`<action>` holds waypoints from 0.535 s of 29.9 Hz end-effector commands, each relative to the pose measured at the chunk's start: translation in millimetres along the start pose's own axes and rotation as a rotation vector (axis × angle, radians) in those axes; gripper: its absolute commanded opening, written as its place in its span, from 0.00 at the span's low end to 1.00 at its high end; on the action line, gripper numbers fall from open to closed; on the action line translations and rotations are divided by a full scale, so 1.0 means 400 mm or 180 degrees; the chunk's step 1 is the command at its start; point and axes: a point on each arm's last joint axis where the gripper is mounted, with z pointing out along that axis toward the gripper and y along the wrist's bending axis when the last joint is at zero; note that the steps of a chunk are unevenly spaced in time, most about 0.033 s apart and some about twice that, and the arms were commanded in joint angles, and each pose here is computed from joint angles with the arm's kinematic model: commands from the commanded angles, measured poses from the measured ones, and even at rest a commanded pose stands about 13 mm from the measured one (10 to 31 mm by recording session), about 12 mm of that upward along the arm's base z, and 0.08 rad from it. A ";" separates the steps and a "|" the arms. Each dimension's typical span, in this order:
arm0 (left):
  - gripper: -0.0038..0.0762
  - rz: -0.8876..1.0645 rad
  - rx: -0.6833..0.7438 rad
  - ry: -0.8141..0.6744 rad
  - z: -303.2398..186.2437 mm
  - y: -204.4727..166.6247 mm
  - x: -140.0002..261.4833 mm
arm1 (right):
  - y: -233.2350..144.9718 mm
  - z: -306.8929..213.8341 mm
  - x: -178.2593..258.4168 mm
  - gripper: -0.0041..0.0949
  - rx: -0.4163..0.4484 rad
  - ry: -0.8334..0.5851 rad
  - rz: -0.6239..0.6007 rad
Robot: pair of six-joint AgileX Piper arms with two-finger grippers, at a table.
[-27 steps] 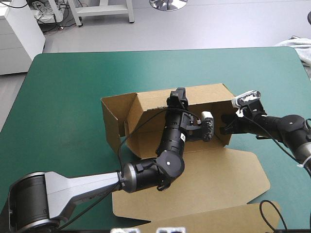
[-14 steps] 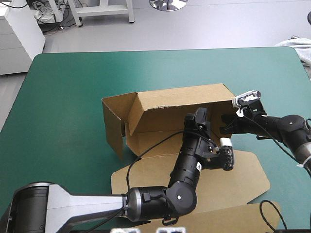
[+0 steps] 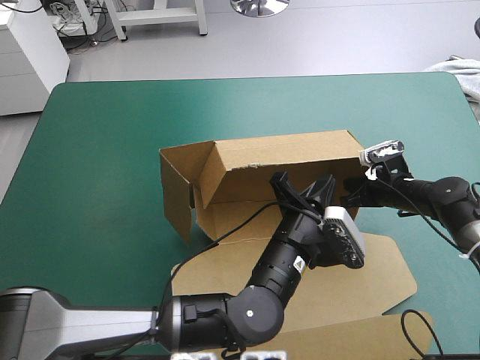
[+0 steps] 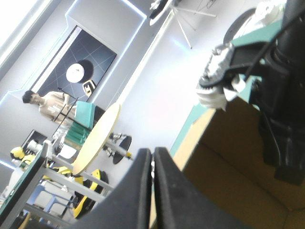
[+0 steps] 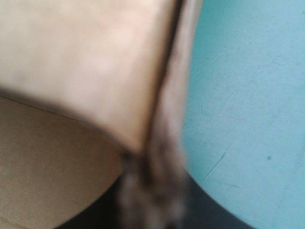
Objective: Fold the box
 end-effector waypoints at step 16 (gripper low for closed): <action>0.04 -0.1574 -0.0284 -0.0276 -0.032 0.434 0.055 | 0.027 -0.018 -0.010 0.04 -0.0272 0.0124 -0.0035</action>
